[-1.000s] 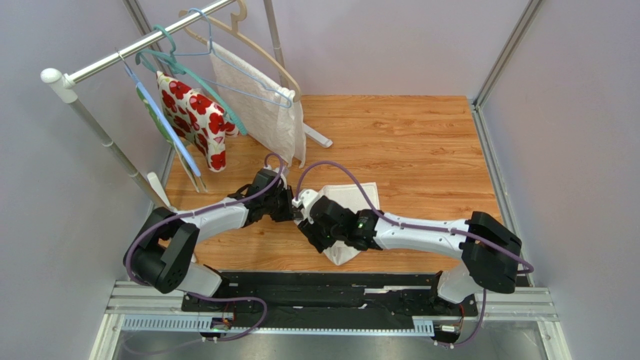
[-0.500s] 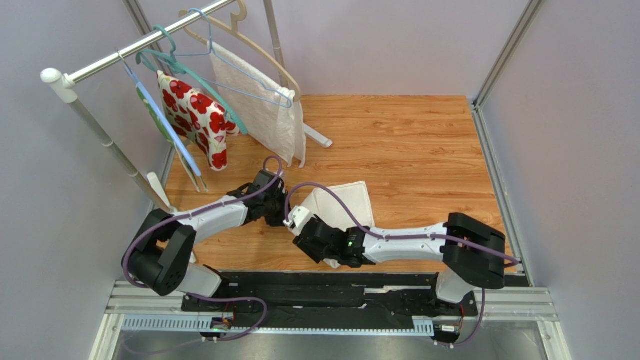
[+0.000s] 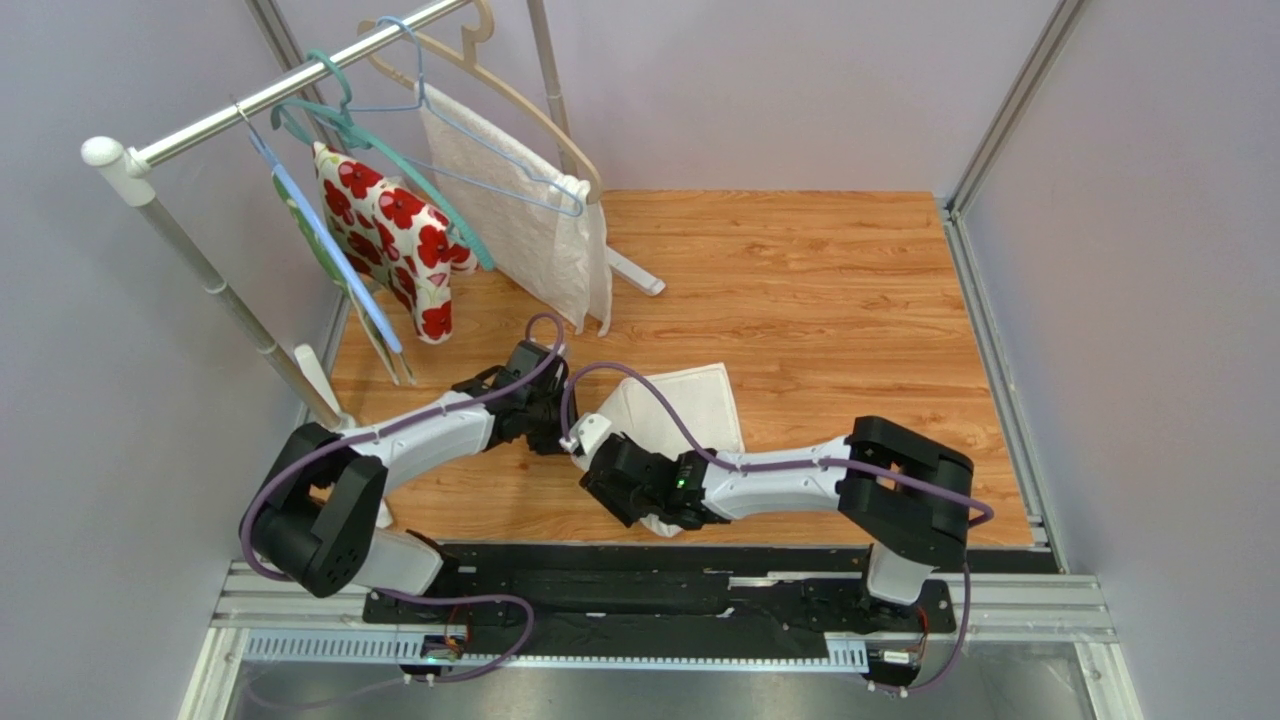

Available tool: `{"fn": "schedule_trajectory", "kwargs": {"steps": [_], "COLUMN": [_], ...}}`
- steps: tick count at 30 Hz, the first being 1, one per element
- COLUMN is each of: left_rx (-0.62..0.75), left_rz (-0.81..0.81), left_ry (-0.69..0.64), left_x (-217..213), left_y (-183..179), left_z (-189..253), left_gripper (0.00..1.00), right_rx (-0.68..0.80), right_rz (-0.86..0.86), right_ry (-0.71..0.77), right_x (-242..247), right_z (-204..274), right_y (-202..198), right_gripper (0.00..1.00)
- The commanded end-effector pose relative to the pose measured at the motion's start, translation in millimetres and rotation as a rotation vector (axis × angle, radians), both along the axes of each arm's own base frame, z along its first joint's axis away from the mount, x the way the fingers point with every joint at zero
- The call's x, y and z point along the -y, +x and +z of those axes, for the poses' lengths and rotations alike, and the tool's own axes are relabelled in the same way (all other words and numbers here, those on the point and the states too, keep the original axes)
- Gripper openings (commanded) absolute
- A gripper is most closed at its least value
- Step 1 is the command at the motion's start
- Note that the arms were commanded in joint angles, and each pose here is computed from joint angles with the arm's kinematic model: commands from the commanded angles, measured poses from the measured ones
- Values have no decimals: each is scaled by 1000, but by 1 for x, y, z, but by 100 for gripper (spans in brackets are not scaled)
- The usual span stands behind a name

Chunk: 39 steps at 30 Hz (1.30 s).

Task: Fold the napkin, place the utensils inside, and roll it up
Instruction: Roll the napkin with the utensil

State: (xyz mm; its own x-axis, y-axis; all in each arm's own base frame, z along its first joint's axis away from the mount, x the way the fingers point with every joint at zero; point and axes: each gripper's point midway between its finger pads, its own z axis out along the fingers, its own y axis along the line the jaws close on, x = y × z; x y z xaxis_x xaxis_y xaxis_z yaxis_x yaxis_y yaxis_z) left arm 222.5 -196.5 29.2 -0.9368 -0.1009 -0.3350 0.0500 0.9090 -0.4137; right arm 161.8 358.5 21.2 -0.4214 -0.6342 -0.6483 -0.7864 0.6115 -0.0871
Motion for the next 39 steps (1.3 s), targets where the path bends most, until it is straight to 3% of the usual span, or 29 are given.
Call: {"fn": "schedule_trajectory", "kwargs": {"steps": [1, 3, 6, 7, 10, 11, 16, 22, 29, 37, 39], "left_rx": [62, 76, 109, 128, 191, 202, 331, 421, 631, 680, 633], "left_rz": [-23, -17, -9, 2, 34, 41, 49, -15, -125, -221, -232], "left_ry": [-39, -49, -52, -44, -26, -14, -28, -142, -296, -515, -522], "left_x": [8, 8, 6, 4, -6, -10, -19, 0, 30, 74, 81], "left_y": [8, 8, 10, 13, 17, 17, 20, 25, 44, 55, 59], "left_z": [25, 30, 40, 45, 62, 66, 85, 89, 113, 122, 106], "left_gripper": [0, 3, 20, 36, 57, 60, 62, 62, 64, 64, 64], "right_rx": [-145, -212, -321, -339, -430, -470, -587, -691, -820, -853, -856], "right_rz": [-58, -65, -39, -28, -3, 5, 18, 27, 11, -21, -26], "right_ry": [-19, -5, 40, 58, 102, 133, 208, 292, 380, 391, 388], "right_x": [17, 23, 26, 26, 29, 30, 40, 43, 49, 56, 57], "right_z": [-19, -24, -27, -25, -24, -21, -20, -19, -23, -29, -30], "right_y": [1, 1, -4, -4, -7, -7, -10, -9, -3, 4, 4], "right_gripper": [43, 38, 24, 21, 16, 15, 11, 10, 8, 8, 8]}}
